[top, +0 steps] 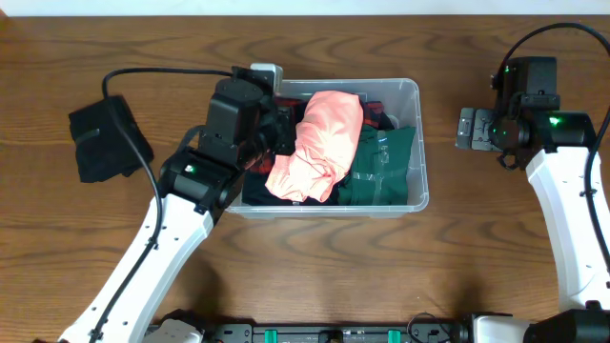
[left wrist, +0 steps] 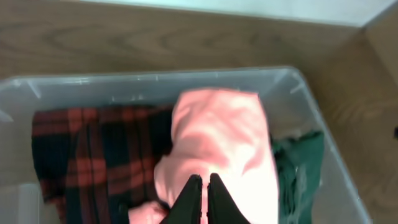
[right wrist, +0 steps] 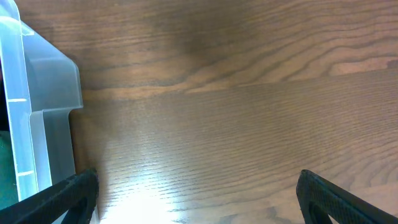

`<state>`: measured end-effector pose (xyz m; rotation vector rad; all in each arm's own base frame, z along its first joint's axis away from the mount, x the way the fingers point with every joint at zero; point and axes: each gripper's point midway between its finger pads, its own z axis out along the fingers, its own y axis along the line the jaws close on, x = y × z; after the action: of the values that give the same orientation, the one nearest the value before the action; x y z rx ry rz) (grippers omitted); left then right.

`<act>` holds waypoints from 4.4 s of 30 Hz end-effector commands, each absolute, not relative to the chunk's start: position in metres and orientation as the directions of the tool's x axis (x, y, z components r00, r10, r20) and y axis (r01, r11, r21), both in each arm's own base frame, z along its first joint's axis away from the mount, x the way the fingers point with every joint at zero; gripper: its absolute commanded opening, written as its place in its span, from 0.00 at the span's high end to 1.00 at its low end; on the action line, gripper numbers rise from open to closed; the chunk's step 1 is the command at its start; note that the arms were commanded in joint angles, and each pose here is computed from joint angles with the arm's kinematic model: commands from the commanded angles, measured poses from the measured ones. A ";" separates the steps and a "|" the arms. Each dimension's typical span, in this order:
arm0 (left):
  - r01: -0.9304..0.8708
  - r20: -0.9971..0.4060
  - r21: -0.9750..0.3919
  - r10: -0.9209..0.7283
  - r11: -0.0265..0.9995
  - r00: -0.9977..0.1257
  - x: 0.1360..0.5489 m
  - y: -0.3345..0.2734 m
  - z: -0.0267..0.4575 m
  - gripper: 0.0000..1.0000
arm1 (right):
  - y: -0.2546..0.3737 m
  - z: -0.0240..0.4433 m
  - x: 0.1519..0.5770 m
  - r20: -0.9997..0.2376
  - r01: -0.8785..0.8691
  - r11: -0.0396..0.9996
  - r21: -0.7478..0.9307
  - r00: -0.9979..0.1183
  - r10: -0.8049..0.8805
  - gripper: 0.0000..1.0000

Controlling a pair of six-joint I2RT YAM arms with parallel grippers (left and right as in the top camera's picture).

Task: Pack container
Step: 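Place the pink garment into the bin center and release it, then move the left gripper to the black folded item and grasp it, then lower the black folded item into the bin's left side and release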

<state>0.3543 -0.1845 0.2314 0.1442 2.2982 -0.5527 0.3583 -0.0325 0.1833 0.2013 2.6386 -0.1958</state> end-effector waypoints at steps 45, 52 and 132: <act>0.395 -0.580 -0.276 0.176 0.876 -0.796 0.388 -0.244 0.138 0.94 | -0.030 0.181 0.358 -0.470 0.169 0.982 -0.082 -0.876 0.111 0.01; 0.081 -0.830 -0.110 -0.047 0.991 -0.555 0.399 -0.100 0.286 0.21 | -0.030 0.181 0.358 -0.470 0.169 0.982 -0.082 -0.875 0.111 0.01; 0.319 -0.496 -0.430 0.074 0.845 -0.865 0.329 -0.092 0.218 0.94 | -0.025 0.179 0.355 -0.452 0.146 0.987 -0.069 -0.886 0.099 0.01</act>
<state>0.3239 -0.0956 0.2399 0.2291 2.4897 -0.8187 0.3554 -0.0243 0.1802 0.1815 2.6616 -0.1365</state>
